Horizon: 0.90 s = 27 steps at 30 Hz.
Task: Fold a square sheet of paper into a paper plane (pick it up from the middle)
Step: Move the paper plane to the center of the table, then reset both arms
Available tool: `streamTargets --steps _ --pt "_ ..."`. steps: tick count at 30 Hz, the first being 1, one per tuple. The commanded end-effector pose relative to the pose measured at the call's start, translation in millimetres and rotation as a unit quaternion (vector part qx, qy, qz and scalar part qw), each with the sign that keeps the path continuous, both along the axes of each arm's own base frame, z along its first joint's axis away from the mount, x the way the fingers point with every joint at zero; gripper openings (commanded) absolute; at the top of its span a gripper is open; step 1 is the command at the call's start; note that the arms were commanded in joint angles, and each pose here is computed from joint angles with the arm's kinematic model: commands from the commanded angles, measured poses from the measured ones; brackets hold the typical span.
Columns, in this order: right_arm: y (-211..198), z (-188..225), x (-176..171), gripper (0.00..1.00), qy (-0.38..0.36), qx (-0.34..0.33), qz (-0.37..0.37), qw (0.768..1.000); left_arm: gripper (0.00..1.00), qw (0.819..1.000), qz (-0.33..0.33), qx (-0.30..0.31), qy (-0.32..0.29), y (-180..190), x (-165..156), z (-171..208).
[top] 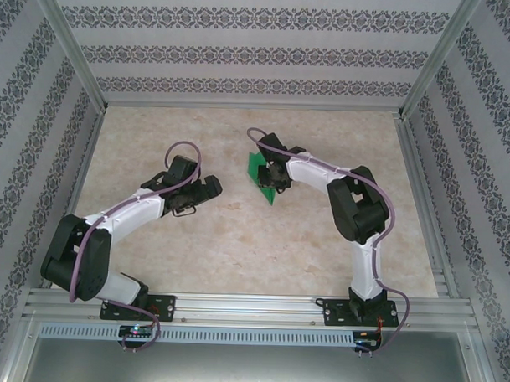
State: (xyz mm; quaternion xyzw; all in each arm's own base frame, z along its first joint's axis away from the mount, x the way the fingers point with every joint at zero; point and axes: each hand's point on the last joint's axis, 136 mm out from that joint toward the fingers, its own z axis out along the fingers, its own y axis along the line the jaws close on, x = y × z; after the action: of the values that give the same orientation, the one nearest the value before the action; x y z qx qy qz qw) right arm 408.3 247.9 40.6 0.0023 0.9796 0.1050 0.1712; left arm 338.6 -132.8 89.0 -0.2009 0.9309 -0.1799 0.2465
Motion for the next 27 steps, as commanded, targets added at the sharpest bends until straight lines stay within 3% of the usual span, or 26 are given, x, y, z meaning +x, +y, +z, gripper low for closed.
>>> streamTargets --steps 1,7,11,16,22,27 --pt "1.4 69.5 10.5 0.34 -0.061 0.032 -0.007 0.998 1.00 0.998 0.013 0.057 -0.012 25.2 4.9 20.1" --pt "-23.6 120.9 10.5 0.50 -0.121 0.036 -0.032 0.991 1.00 0.990 0.033 0.127 -0.054 57.8 17.5 58.9" --pt "-71.4 157.3 7.6 0.71 -0.200 0.003 -0.074 0.977 1.00 0.974 0.071 0.189 -0.097 97.3 18.0 85.7" --pt "-156.6 186.8 -9.8 0.98 -0.301 -0.066 -0.149 0.940 1.00 0.943 0.149 0.262 -0.143 160.8 -0.8 99.8" --pt "-245.6 169.9 -35.9 0.98 -0.349 -0.169 -0.215 0.896 1.00 0.902 0.225 0.330 -0.164 212.9 -30.7 84.0" --pt "-279.0 124.8 -46.8 0.98 -0.358 -0.203 -0.236 0.880 1.00 0.914 0.178 0.317 -0.179 209.9 -17.6 46.8"
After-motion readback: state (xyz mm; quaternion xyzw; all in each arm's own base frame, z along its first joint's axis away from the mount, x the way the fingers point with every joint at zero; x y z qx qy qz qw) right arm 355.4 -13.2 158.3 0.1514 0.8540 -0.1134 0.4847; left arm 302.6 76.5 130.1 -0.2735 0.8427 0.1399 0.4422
